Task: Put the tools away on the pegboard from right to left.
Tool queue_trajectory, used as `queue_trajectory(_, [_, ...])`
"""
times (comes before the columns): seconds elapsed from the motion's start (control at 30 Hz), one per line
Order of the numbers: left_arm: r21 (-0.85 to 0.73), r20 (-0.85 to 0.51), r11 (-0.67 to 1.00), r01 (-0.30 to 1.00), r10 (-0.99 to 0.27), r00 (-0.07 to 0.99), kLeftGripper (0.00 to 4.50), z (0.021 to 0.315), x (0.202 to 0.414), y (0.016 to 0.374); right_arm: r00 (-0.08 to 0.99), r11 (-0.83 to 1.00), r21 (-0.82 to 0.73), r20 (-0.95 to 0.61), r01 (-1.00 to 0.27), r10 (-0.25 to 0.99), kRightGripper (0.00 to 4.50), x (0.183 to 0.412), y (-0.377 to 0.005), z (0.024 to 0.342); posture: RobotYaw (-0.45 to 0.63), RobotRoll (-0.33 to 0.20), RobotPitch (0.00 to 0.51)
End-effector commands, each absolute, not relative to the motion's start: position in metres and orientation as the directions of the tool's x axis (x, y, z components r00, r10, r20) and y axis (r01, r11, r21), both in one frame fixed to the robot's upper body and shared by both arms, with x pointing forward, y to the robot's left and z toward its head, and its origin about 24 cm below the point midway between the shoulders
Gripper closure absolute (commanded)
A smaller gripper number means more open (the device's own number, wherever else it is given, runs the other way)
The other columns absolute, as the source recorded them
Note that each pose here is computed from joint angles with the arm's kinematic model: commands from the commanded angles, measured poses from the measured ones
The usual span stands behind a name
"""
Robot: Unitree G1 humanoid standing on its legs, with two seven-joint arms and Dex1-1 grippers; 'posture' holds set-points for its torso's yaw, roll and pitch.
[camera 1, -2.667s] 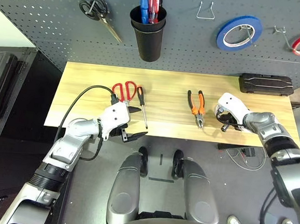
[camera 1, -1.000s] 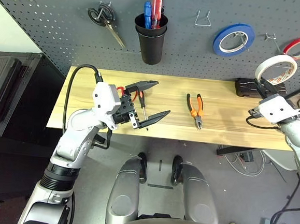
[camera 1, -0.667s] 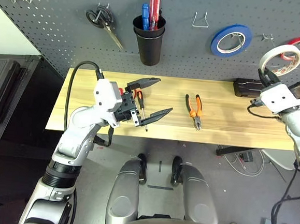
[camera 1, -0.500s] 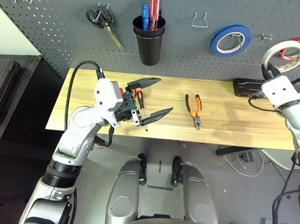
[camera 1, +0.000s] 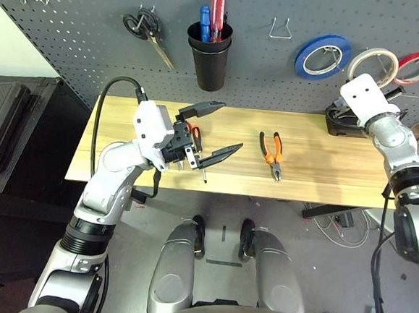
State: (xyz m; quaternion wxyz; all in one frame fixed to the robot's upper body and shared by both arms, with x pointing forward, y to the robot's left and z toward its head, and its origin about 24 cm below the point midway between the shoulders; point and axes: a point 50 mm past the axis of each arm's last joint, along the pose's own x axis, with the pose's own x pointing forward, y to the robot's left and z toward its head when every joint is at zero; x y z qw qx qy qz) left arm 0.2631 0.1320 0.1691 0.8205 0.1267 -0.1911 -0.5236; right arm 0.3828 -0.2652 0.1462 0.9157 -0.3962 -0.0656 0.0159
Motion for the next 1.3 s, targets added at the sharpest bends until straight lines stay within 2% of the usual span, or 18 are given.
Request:
queue_trajectory(0.03, [0.406, 0.154, 0.408, 0.818, -0.913, 0.378, 0.00, 0.165, 0.262, 0.130, 0.986, 0.705, -0.708, 0.142, 0.040, 0.088, 2.09, 0.378, -0.268, 0.143, 0.08, 0.000, 0.232])
queue_trajectory(0.2, [0.404, 0.145, 0.412, 0.817, -0.910, 0.387, 0.00, 0.162, 0.262, 0.132, 0.948, 0.651, -0.755, 0.256, 0.075, 0.188, 0.17, 0.354, -0.271, 0.131, 0.08, 0.000, 0.240])
queue_trajectory(0.23, [0.403, 0.142, 0.412, 0.817, -0.910, 0.389, 0.00, 0.161, 0.262, 0.132, 0.944, 0.652, -0.755, 0.263, 0.073, 0.199, 0.03, 0.349, -0.272, 0.126, 0.08, 0.000, 0.240])
queue_trajectory(0.53, [0.395, 0.121, 0.413, 0.820, -0.909, 0.400, 0.00, 0.158, 0.261, 0.137, 0.904, 0.738, -0.668, 0.368, 0.095, 0.217, 0.03, 0.304, -0.277, 0.102, 0.07, 0.000, 0.254])
queue_trajectory(0.6, [0.394, 0.117, 0.413, 0.821, -0.909, 0.401, 0.00, 0.157, 0.261, 0.138, 0.921, 0.761, -0.646, 0.333, 0.065, 0.204, 0.03, 0.299, -0.276, 0.094, 0.07, 0.000, 0.256])
queue_trajectory(0.73, [0.384, 0.117, 0.416, 0.824, -0.907, 0.404, 0.00, 0.156, 0.260, 0.139, 0.962, 0.789, -0.608, 0.153, -0.090, 0.228, 0.03, 0.287, -0.269, 0.066, 0.07, 0.000, 0.257])
queue_trajectory(0.9, [0.379, 0.104, 0.420, 0.825, -0.905, 0.413, 0.00, 0.153, 0.260, 0.142, 0.971, 0.825, -0.527, -0.002, -0.203, 0.237, 0.03, 0.279, -0.261, 0.049, 0.07, 0.000, 0.259])
queue_trajectory(1.3, [0.383, -0.026, 0.415, 0.825, -0.888, 0.458, 0.00, 0.133, 0.263, 0.154, 0.968, 0.914, -0.351, -0.208, -0.205, 0.138, 0.03, 0.289, -0.255, 0.044, 0.08, 0.000, 0.263])
